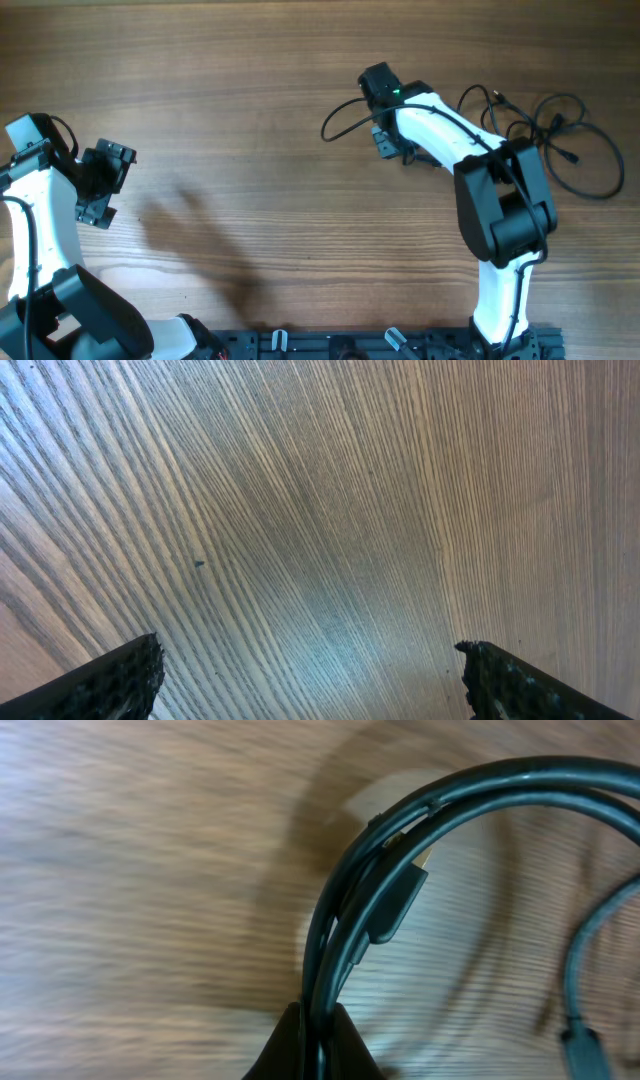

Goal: Untangle cables

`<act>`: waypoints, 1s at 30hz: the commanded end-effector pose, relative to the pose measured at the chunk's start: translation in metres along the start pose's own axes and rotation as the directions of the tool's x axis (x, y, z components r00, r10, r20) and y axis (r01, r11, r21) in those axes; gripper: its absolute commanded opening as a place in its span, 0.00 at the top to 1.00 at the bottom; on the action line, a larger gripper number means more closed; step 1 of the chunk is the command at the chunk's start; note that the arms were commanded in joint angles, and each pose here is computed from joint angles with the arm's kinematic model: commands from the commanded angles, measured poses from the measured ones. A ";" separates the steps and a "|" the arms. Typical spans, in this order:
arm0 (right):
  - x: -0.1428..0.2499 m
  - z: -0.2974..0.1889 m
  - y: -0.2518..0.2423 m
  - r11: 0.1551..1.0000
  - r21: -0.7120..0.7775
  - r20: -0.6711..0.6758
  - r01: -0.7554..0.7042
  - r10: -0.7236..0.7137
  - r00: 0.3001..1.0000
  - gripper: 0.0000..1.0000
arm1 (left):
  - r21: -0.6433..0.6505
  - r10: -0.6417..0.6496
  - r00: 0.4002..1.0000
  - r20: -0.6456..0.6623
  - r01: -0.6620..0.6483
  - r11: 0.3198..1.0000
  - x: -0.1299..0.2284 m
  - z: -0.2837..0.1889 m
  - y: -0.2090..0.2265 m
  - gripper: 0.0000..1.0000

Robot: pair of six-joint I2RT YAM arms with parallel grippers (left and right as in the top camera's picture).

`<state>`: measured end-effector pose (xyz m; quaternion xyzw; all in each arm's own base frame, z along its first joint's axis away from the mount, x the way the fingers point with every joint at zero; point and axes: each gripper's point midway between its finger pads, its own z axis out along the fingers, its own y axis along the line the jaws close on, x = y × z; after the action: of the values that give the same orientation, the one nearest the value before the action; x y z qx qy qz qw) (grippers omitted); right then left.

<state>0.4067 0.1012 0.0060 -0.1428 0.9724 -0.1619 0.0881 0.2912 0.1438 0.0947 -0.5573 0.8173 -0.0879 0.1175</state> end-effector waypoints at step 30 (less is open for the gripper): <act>-0.101 -0.028 -0.023 0.970 -0.147 0.367 -0.194 0.236 0.900 0.00 | 0.000 -0.014 1.000 -0.005 0.014 1.000 0.001 0.000 0.002 0.00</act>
<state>0.4956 0.1135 0.0387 -0.0711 0.9577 -0.0768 0.2680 0.2912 0.1438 0.0948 -0.5572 0.8173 -0.0879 0.1177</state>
